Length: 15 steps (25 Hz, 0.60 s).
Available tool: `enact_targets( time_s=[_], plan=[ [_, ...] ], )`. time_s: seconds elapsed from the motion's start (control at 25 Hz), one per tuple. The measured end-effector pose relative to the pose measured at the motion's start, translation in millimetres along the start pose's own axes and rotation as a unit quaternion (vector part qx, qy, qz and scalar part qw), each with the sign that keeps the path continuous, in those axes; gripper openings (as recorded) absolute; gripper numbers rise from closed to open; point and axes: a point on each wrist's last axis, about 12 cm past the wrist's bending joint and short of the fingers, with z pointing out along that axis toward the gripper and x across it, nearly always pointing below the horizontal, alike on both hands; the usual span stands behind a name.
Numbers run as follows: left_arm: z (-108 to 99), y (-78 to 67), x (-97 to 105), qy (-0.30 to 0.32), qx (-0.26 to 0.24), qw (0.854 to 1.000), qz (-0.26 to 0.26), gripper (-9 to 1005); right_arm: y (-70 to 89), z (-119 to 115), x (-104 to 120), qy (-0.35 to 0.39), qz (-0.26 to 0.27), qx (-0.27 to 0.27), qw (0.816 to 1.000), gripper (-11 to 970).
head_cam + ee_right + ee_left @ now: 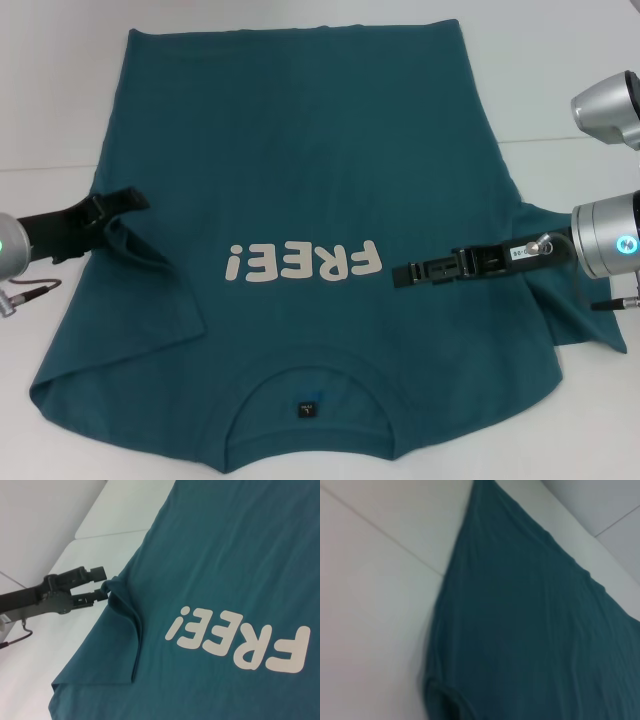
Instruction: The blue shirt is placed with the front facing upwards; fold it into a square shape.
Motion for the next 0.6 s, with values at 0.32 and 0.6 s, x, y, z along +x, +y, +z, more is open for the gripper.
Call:
enact_targets(
  time_s=[0.32,0.6],
  plan=[
    [11,-22.5,-5,-0.006,0.016,1.000,0.024,922,-1.6,2,1,0.000,0.003,0.003,1.000,917],
    [13,-33.9,-9,-0.008,0.036,0.998,0.041,922,-2.0,2,2,0.000,0.004,0.005,1.000,917]
  ],
)
